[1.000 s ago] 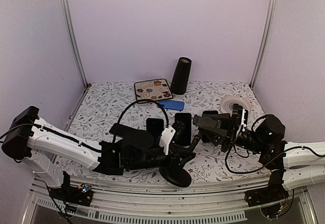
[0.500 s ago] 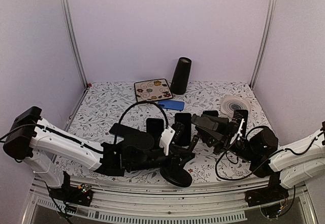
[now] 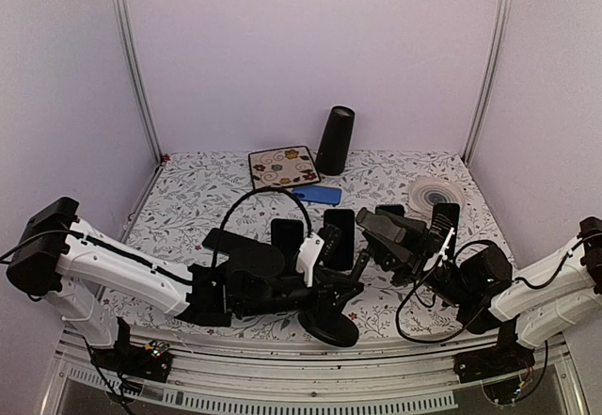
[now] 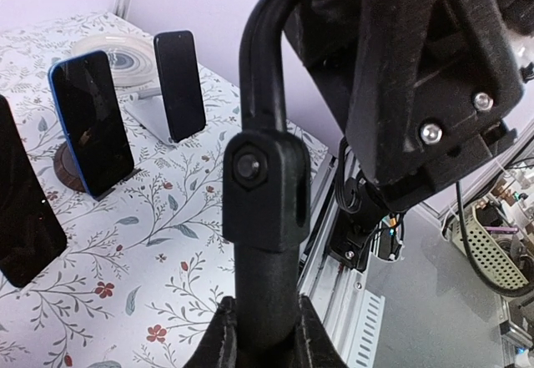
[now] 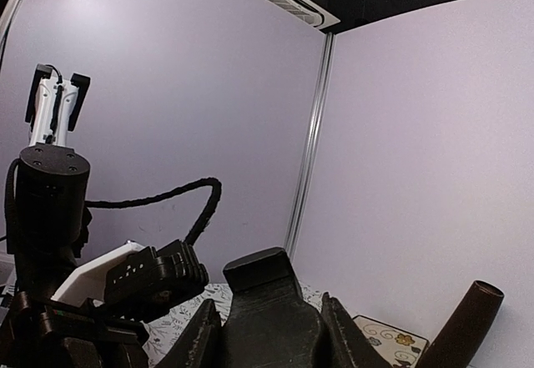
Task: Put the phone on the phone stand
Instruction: Pass from the right arm to the left, then pass from the left arm to the right
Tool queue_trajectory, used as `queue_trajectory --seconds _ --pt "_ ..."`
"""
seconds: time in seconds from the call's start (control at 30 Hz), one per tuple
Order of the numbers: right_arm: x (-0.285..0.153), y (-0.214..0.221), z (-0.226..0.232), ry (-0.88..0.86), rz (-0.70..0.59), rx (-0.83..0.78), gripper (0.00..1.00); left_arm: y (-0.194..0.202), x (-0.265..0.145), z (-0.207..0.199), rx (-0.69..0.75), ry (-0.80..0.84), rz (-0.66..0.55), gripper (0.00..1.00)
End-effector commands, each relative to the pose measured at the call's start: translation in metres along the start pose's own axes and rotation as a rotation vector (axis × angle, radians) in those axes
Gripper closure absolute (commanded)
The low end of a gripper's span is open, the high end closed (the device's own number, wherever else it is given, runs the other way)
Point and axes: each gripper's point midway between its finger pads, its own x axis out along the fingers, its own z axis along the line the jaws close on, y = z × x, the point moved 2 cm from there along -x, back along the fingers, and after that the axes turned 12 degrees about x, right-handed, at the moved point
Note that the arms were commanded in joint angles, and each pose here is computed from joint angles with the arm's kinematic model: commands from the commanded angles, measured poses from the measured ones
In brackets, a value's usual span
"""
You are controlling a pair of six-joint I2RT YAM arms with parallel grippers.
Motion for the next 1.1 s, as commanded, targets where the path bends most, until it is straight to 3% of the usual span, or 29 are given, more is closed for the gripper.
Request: queue_trajectory --seconds 0.0,0.13,0.27,0.5,0.77,0.9,1.07 --pt "-0.003 -0.032 -0.018 0.106 -0.102 0.000 0.77 -0.032 -0.007 -0.001 -0.044 -0.011 -0.122 1.00" --pt "0.002 -0.036 -0.022 0.128 -0.026 0.046 0.45 -0.032 -0.016 0.014 -0.018 -0.095 -0.117 1.00" --pt "0.003 -0.044 -0.025 0.150 0.031 0.149 0.01 -0.033 -0.021 0.028 0.011 -0.183 -0.110 1.00" --pt "0.003 -0.057 -0.035 0.254 0.175 0.418 0.01 -0.041 -0.028 0.049 0.058 -0.328 -0.117 1.00" --pt "0.005 -0.047 -0.027 0.348 0.428 0.750 0.01 -0.053 -0.027 0.057 0.179 -0.462 -0.122 1.00" --pt "-0.001 -0.037 -0.027 0.419 0.501 0.847 0.17 -0.059 -0.026 0.054 0.233 -0.505 -0.128 1.00" --pt "-0.005 -0.021 -0.027 0.499 0.575 0.918 0.28 -0.059 -0.017 0.046 0.300 -0.532 -0.116 1.00"
